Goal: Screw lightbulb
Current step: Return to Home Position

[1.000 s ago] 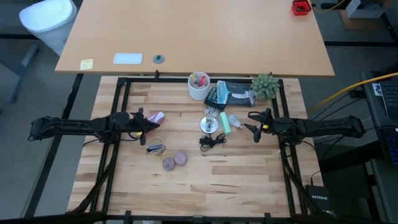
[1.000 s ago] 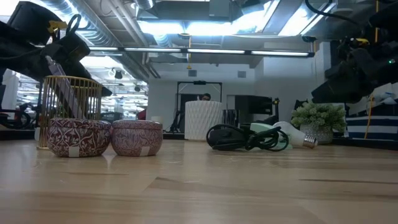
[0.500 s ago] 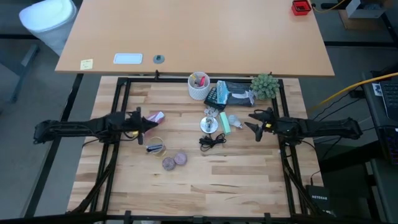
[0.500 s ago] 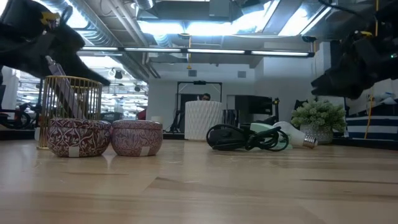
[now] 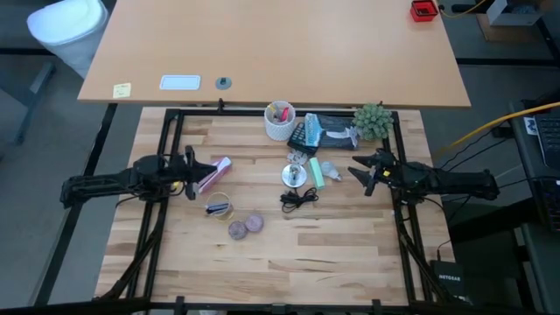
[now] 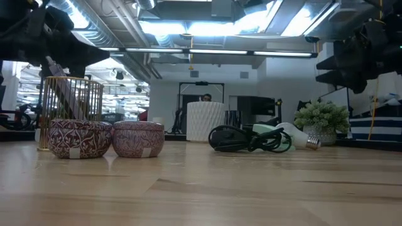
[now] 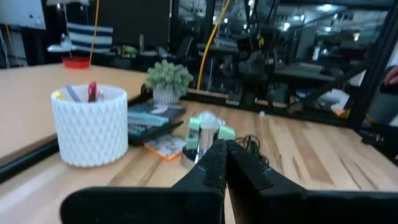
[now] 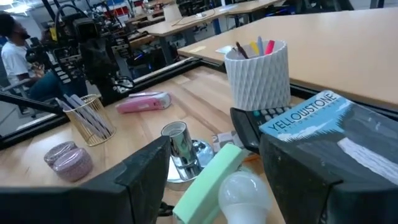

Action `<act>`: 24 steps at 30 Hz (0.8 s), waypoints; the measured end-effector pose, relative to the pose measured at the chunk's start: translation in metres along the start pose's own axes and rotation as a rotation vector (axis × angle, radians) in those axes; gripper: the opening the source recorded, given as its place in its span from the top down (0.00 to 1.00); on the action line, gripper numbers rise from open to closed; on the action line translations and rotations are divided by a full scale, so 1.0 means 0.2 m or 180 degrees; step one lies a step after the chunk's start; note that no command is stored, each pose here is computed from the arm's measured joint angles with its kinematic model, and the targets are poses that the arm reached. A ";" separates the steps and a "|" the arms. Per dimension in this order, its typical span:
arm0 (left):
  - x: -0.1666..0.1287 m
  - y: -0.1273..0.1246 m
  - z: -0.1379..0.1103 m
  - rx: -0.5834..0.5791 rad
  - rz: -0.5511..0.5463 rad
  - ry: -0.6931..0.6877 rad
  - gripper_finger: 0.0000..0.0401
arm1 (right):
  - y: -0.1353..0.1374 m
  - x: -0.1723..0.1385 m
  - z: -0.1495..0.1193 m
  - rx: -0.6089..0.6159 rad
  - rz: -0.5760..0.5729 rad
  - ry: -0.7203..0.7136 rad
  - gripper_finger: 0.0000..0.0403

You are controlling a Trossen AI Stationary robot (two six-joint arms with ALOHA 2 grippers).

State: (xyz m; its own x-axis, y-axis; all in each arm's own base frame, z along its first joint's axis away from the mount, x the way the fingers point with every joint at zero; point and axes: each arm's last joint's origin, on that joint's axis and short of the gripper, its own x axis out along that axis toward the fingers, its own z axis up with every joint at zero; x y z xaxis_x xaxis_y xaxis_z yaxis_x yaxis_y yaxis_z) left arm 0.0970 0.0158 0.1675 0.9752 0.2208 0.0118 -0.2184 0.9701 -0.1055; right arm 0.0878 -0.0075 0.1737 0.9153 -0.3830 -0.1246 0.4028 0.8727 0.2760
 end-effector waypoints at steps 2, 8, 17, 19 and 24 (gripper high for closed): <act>-0.01 0.00 0.01 -0.0006 -0.0007 -0.0065 1.00 | 0.00 0.00 0.00 -0.0001 -0.0001 0.0001 0.37; -0.01 0.00 0.01 -0.0005 -0.0004 -0.0053 1.00 | 0.00 0.00 0.00 -0.0008 -0.0004 0.0016 0.37; -0.01 0.00 0.01 -0.0005 0.0003 -0.0056 1.00 | 0.00 0.00 0.00 -0.0007 -0.0006 0.0013 0.37; -0.01 0.00 0.01 -0.0004 0.0004 -0.0053 1.00 | 0.00 0.00 0.00 -0.0008 -0.0004 0.0015 0.37; -0.01 0.00 0.01 -0.0004 0.0004 -0.0053 1.00 | 0.00 0.00 0.00 -0.0008 -0.0005 0.0015 0.37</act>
State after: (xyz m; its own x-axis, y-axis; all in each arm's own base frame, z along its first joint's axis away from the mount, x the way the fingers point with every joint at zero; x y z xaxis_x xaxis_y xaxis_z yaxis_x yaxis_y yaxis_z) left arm 0.0959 0.0159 0.1688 0.9743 0.2236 0.0283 -0.2195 0.9697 -0.1069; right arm 0.0880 -0.0075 0.1734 0.9146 -0.3831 -0.1295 0.4043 0.8728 0.2735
